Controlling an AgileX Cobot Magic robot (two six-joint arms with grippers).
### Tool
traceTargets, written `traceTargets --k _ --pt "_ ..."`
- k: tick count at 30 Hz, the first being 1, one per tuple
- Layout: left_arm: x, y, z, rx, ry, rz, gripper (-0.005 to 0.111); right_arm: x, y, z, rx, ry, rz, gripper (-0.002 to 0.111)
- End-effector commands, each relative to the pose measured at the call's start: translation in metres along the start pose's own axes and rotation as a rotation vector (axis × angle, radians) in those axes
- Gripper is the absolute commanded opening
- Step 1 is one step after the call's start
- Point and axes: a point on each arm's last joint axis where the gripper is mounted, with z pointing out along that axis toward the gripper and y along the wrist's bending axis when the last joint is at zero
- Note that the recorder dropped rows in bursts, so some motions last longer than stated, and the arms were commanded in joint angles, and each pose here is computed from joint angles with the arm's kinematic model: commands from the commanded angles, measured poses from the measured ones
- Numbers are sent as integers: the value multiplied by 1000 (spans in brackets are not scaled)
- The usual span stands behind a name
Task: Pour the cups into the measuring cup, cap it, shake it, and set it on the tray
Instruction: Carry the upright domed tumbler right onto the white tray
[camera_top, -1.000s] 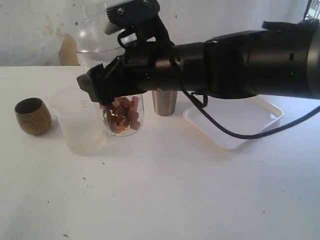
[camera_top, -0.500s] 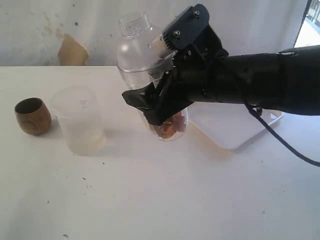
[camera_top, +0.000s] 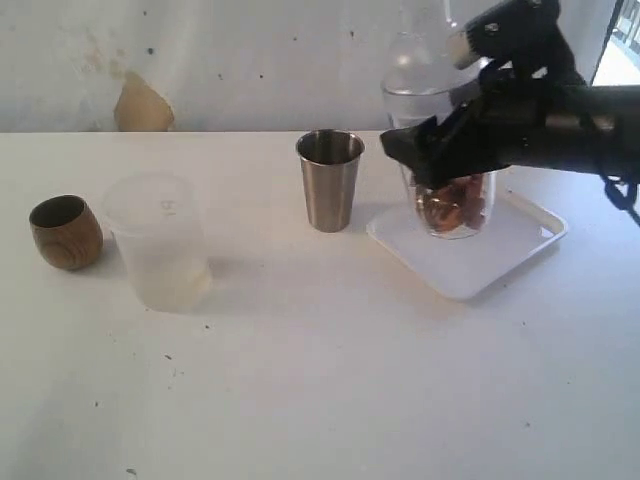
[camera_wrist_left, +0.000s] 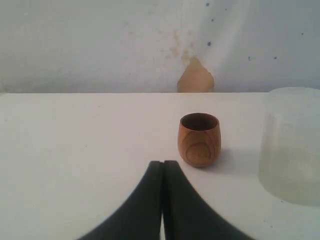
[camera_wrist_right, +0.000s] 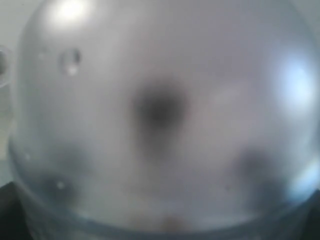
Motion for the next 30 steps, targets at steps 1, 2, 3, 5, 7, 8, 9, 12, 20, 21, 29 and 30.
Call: traceTargets --k 1,2,3,5,7,8,9,12,20,21,29,30 --pt "1 0 0 -1 -6 -1 0 30 -46 9 -37 2 132 0" --pt "1 0 0 -1 -6 -1 0 38 -58 16 -85 -15 167 0" --pt "1 0 0 -1 -6 -1 0 41 -70 23 -114 -37 173 0" --pt "1 0 0 -1 -6 -1 0 44 -83 29 -103 -43 164 0" --pt "1 0 0 -1 -6 -1 0 45 -95 35 -77 -42 143 0" --pt "1 0 0 -1 -6 -1 0 46 -103 41 -68 -44 138 0" --pt "1 0 0 -1 -6 -1 0 47 -108 47 -68 -44 135 0" --pt "1 0 0 -1 -6 -1 0 54 -125 68 -48 -33 105 0" --pt "1 0 0 -1 -6 -1 0 66 -133 81 -28 -2 158 0" --pt "1 0 0 -1 -6 -1 0 66 -133 81 -28 -2 151 0" --pt "1 0 0 -1 -6 -1 0 65 -132 81 -42 -11 156 0" --pt "1 0 0 -1 -6 -1 0 65 -132 81 -42 -11 156 0"
